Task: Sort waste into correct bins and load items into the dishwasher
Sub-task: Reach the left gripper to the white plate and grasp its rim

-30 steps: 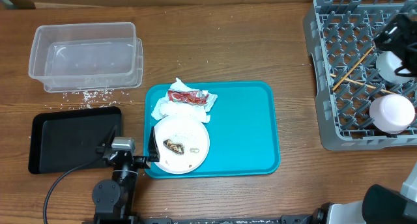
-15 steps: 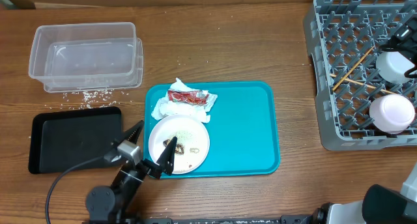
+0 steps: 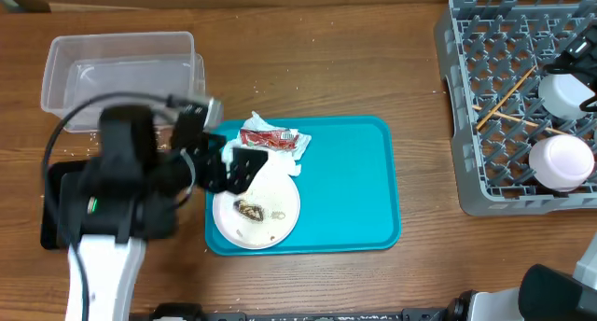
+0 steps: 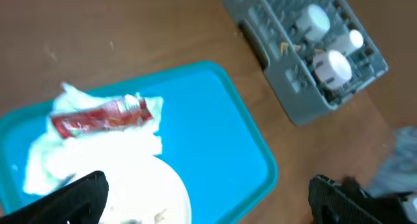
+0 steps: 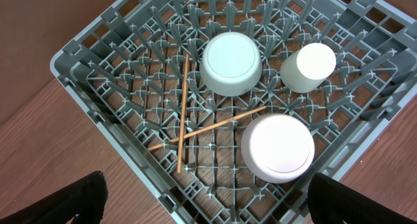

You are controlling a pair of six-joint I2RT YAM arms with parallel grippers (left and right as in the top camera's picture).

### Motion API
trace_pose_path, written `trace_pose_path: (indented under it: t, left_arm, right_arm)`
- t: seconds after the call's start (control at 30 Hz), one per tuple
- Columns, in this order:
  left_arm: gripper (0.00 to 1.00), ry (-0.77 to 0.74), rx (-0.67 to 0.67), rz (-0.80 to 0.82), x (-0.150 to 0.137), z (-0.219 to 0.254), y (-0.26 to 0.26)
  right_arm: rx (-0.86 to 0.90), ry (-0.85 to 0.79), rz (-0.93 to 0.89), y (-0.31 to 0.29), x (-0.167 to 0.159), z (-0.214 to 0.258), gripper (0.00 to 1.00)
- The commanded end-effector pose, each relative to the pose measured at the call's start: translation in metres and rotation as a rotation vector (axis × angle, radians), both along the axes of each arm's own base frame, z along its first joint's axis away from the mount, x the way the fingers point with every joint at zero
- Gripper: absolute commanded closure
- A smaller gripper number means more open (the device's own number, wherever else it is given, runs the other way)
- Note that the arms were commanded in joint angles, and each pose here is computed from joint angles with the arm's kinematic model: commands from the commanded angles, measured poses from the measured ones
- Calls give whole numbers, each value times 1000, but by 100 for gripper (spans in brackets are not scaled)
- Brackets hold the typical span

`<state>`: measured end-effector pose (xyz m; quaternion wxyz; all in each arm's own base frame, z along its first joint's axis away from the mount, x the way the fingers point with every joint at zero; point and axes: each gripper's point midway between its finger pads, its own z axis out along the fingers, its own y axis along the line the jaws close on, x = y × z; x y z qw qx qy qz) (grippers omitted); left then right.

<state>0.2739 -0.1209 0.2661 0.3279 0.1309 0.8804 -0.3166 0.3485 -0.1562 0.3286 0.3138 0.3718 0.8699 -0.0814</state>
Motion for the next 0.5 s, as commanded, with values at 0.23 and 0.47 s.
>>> trace_pose_path:
  t: [0.23,0.47]
  left_arm:
    - [0,203,494,225,20,-70,-40]
    - [0,335,517,12,-1,-127,-108]
  right_arm:
    - [-12,-12,-5,-1,-1,5,0]
    - [-12,-12,-5,-1,-1,5,0]
